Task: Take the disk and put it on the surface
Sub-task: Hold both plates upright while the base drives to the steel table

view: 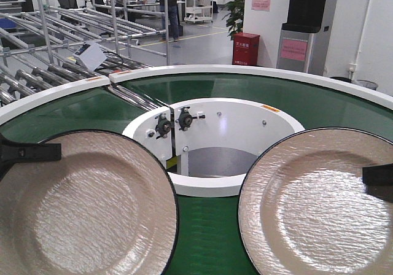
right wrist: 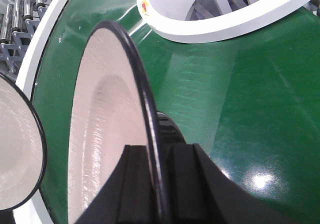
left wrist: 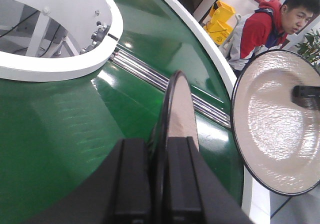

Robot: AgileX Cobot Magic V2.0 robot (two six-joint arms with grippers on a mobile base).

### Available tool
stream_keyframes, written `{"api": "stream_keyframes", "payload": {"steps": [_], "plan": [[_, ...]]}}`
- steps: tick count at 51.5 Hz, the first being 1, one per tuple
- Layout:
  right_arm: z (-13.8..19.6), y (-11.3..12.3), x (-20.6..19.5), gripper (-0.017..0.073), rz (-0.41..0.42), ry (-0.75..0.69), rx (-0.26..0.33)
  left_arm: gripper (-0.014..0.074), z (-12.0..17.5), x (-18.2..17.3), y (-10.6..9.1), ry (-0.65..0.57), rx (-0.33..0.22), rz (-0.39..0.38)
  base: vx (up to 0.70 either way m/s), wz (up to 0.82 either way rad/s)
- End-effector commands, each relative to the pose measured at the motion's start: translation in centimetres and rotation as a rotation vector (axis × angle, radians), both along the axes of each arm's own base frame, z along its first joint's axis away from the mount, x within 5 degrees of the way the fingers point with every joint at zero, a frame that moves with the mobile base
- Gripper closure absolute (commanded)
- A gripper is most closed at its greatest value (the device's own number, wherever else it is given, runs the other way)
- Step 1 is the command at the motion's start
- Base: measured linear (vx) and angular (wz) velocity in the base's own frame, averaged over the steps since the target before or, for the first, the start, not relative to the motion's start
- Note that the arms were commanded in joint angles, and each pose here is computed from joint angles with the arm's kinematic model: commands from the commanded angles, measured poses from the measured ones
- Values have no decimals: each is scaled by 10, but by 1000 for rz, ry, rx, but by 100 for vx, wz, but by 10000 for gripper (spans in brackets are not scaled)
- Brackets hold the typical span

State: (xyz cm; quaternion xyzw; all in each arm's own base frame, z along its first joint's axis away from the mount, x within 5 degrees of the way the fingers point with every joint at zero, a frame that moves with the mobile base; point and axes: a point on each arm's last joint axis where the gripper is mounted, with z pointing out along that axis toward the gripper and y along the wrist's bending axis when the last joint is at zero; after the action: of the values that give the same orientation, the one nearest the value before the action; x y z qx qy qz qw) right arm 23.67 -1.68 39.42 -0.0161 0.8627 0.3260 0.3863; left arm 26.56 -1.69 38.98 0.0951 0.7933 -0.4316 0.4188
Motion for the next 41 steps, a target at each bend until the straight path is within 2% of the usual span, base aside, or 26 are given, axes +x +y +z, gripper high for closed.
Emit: {"api": "stream_keyframes", "payload": {"steps": [1,24,41], "plan": [[25,7,-6,568,-18,-114,86,595,28,-9,-6,-82,-125,4,0,0],[25,7,-6,568,-17,-115,85,595,28,-9,-6,-82,-125,5,0,-1],[25,6,-5,568,-18,-115,84,595,28,-9,-6,-82,-125,5,-6,-23]]}}
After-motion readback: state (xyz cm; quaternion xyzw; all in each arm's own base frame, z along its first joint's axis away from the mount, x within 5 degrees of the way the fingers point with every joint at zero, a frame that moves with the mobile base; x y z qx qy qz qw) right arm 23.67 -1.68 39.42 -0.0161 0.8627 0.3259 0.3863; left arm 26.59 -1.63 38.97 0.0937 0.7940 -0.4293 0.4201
